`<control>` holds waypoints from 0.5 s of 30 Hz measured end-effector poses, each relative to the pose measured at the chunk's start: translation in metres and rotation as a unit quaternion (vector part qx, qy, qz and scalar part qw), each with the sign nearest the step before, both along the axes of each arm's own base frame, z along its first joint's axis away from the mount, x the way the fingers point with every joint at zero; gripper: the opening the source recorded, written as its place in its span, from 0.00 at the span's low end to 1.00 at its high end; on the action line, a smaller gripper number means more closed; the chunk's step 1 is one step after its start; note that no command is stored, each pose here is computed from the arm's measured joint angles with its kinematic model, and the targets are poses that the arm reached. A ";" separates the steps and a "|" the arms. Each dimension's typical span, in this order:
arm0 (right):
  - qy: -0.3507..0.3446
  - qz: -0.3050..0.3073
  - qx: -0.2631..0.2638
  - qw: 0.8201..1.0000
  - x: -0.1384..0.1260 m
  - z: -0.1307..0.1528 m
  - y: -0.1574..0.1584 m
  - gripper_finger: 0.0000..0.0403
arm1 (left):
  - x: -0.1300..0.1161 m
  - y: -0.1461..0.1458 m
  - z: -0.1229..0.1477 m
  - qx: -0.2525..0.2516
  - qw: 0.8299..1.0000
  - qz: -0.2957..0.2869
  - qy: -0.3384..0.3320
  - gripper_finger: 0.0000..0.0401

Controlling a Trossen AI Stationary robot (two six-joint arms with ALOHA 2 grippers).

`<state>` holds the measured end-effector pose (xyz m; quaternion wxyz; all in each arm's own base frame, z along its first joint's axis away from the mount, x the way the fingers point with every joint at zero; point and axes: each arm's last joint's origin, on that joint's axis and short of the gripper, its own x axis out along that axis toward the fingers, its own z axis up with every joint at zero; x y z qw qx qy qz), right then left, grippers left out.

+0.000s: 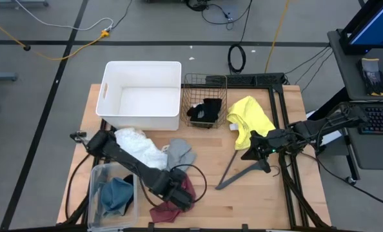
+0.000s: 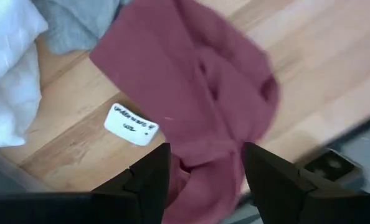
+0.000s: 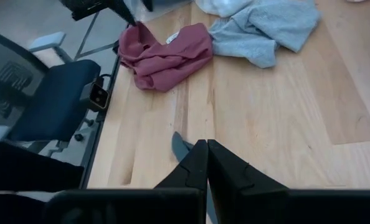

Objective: Pick & Place Cloths
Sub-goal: Put the dark pink underwear into the wire basket

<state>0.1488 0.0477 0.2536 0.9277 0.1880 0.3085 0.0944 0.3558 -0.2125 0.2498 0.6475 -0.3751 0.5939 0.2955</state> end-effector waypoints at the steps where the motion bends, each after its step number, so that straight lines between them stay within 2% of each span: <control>1: 0.000 0.006 0.002 1.000 0.000 0.000 0.000 0.00 | 0.001 -0.001 -0.005 0.004 1.000 0.000 0.009 0.50; 8: -0.001 0.012 -0.002 1.000 0.000 0.000 0.001 0.00 | 0.000 -0.001 -0.028 0.034 0.997 0.015 0.073 0.50; 15: -0.007 0.015 -0.006 1.000 0.000 0.001 0.001 0.00 | 0.001 0.000 -0.040 0.041 0.996 0.029 0.074 0.50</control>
